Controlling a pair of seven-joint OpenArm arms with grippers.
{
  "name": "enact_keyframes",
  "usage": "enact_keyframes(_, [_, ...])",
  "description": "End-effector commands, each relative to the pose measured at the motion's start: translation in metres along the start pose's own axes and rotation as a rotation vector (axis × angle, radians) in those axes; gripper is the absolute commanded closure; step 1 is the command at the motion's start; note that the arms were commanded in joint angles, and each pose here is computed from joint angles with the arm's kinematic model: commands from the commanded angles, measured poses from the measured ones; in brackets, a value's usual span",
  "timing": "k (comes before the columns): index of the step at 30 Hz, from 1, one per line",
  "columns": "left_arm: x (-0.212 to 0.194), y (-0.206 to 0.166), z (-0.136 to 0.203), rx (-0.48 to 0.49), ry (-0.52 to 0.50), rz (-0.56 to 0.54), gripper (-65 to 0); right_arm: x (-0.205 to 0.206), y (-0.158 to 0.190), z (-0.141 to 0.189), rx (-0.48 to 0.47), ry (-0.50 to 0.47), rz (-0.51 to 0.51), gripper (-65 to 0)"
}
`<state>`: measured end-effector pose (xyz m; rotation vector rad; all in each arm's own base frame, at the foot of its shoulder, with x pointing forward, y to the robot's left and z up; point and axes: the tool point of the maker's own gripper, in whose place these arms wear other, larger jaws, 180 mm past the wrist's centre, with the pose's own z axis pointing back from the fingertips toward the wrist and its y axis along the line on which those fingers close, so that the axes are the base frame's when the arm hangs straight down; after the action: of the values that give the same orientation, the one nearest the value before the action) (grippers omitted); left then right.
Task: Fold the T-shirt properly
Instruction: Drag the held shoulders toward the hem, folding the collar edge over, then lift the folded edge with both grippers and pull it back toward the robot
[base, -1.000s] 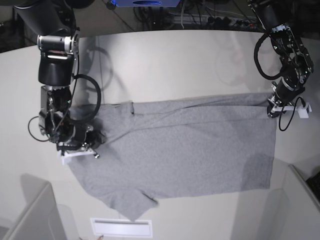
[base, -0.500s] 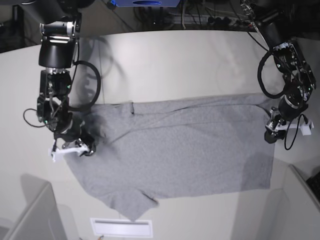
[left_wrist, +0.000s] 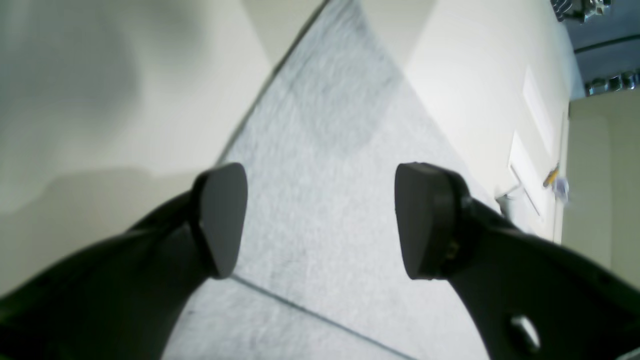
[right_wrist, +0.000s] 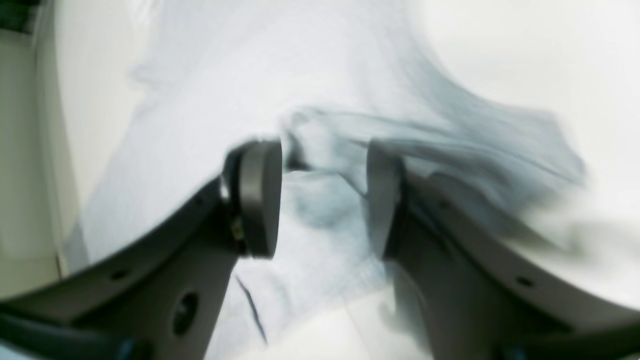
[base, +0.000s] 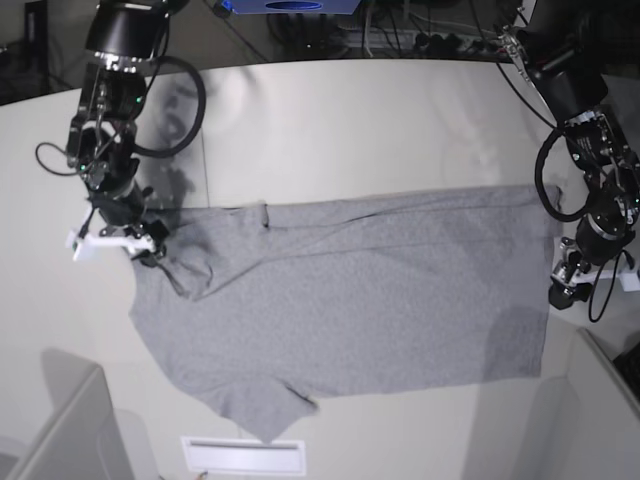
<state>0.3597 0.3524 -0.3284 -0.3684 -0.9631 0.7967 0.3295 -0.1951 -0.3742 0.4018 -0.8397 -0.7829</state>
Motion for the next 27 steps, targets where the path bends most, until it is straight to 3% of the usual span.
enact_keyframes(1, [0.021,-0.008,0.012,-0.021,-0.061,-0.044,-44.8,0.017,0.012,0.005,0.039,-0.059,-0.011,-26.4])
enact_keyframes(5, [-0.011,0.006,0.045,-0.019,-0.018,-0.097,-44.8,0.018,-0.010,0.023,-0.001,-0.095,-0.063,-26.4])
enact_keyframes(11, [-0.062,0.063,0.093,-0.021,0.048,0.155,-44.3,-0.004,-0.038,0.041,-0.062,-0.075,-0.089,-26.3])
enact_keyframes(13, [-0.069,0.070,0.101,-0.018,0.030,0.179,-39.2,-0.009,-0.046,0.045,-0.080,-0.080,-0.118,-26.3])
enact_keyframes(17, [-0.084,0.090,0.104,0.014,0.044,0.199,-25.5,-0.018,-0.058,0.049,-0.107,-0.062,-0.125,-26.3])
enact_keyframes(27, [-0.082,0.100,0.082,0.094,0.051,0.113,-24.4,-0.021,-0.063,0.051,-0.119,-0.054,-0.123,-26.4])
